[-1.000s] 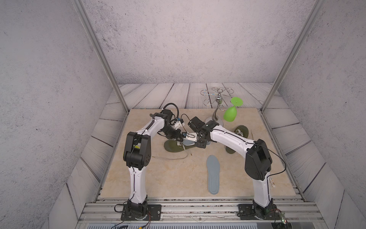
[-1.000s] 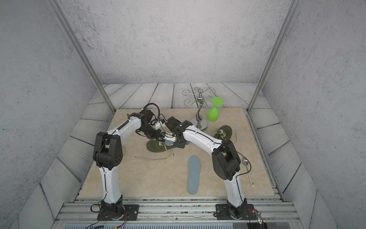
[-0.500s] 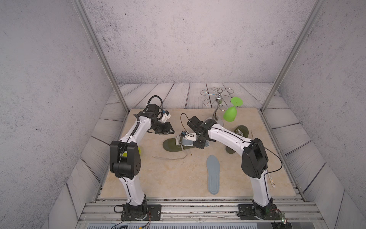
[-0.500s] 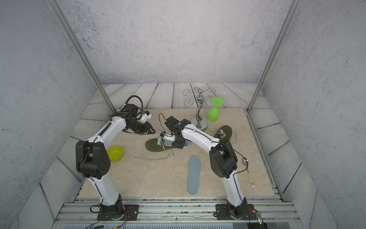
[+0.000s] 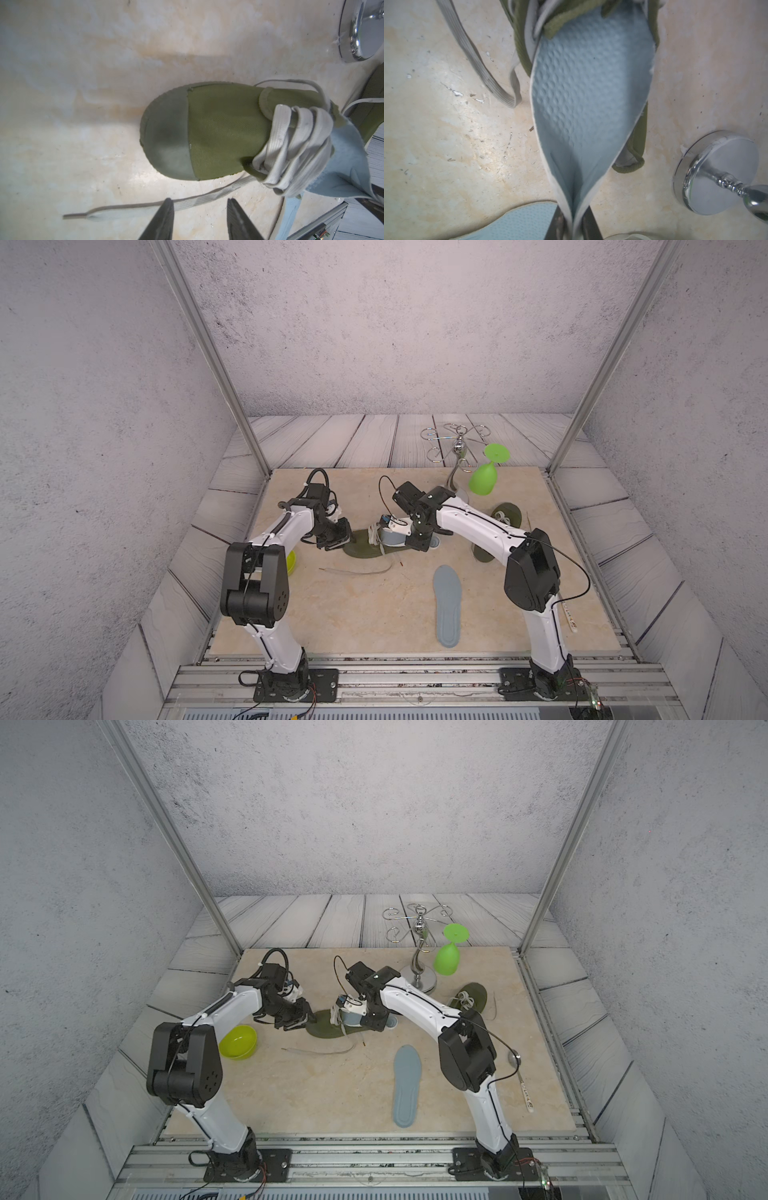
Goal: Insert the insole into the shoe
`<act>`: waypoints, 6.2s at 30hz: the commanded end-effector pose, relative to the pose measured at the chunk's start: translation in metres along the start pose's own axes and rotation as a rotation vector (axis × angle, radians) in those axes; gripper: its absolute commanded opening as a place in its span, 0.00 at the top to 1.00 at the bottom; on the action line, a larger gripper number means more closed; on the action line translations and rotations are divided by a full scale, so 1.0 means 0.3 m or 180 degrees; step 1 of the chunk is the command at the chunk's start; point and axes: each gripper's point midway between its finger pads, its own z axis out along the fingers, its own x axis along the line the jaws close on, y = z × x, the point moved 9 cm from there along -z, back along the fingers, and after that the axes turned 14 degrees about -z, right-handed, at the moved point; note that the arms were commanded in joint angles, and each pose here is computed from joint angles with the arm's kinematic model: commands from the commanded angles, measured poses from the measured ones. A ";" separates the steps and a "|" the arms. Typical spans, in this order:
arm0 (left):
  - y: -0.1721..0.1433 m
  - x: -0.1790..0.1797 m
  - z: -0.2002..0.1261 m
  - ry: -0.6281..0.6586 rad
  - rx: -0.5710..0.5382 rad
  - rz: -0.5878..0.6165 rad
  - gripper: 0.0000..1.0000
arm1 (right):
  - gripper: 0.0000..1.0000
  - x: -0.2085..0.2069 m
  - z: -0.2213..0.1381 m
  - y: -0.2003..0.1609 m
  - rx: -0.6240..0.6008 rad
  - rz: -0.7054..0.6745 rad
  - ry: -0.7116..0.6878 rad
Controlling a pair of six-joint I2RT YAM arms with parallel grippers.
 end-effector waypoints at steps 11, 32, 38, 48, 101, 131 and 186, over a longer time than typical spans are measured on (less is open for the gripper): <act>0.041 0.053 0.087 0.0247 0.0014 -0.0034 0.55 | 0.86 0.006 0.054 0.009 0.0042 0.0014 0.0210; 0.101 0.030 0.103 0.0133 -0.0238 0.0084 0.54 | 0.87 0.007 0.063 0.009 0.0070 -0.0021 0.0241; 0.176 -0.033 0.099 -0.0058 -0.0285 0.0296 0.55 | 0.87 -0.029 0.097 0.020 0.0170 -0.0032 0.0135; 0.204 -0.039 0.143 -0.0137 -0.0233 0.0396 0.55 | 0.87 -0.108 0.107 0.089 0.0077 -0.0200 -0.0056; 0.265 -0.076 0.162 -0.0478 -0.0152 0.0373 0.53 | 0.90 -0.022 -0.034 -0.002 0.0393 0.0680 0.0302; 0.250 -0.112 0.294 -0.0401 -0.0072 0.0575 0.61 | 0.90 -0.085 0.044 0.051 0.0381 0.0599 0.0219; 0.172 -0.109 0.289 -0.0508 -0.0051 0.0536 0.61 | 0.95 -0.065 0.047 0.015 0.0911 0.1521 0.0150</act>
